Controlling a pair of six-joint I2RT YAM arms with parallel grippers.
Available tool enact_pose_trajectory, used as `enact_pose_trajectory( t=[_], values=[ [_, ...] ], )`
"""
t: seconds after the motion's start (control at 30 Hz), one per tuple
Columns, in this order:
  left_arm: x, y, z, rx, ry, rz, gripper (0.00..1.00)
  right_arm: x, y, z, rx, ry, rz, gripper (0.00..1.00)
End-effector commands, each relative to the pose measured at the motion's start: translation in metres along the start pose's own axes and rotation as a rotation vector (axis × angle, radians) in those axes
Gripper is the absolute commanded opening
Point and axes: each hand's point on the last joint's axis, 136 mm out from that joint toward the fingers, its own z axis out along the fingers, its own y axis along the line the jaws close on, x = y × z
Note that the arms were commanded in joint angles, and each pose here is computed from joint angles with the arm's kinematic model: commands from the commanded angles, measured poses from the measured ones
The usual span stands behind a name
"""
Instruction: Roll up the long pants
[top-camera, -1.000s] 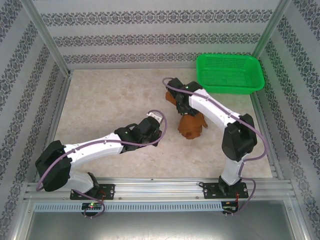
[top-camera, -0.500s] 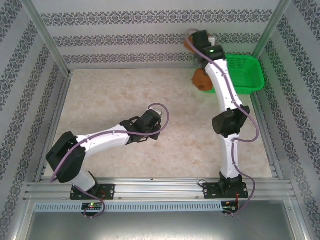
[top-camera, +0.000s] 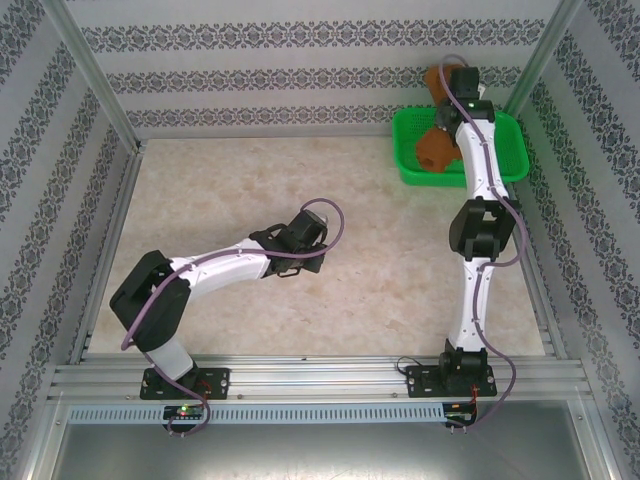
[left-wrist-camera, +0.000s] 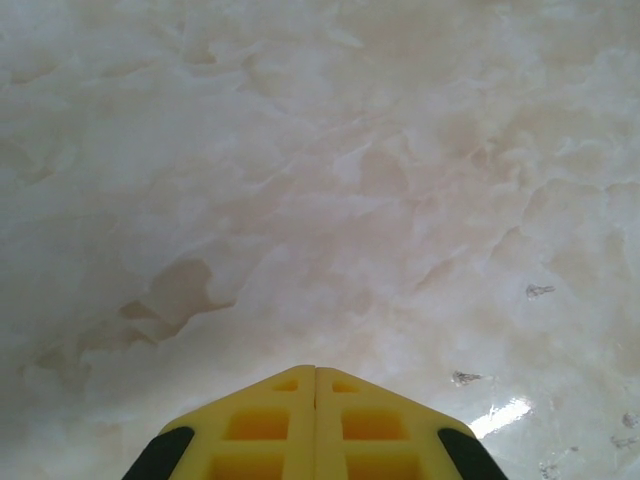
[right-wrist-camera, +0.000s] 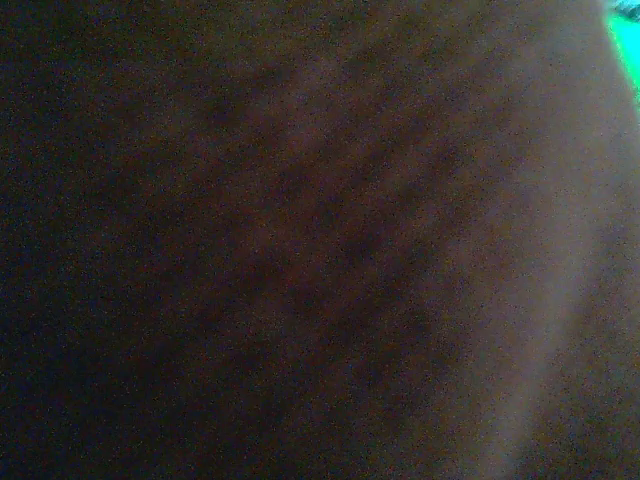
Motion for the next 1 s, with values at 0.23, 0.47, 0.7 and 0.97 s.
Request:
enact_pose_trajectory(
  t=[0.23,0.47,0.7,0.97],
  values=[
    [0.007,0.019,0.008,-0.061,0.038,-0.048,0.03,-0.066,-0.004,-0.002,-0.092,-0.212,0.330,0.00],
    [0.009,0.024,0.008,-0.069,0.041,-0.056,0.03,-0.028,-0.061,-0.018,0.277,-0.251,0.474,0.00],
    [0.010,0.029,0.007,-0.079,0.044,-0.055,0.02,0.016,-0.071,0.013,0.288,-0.163,0.650,0.00],
    [0.015,0.033,0.011,-0.068,0.064,-0.077,0.04,0.032,-0.061,0.030,0.240,-0.127,0.636,0.97]
  ],
)
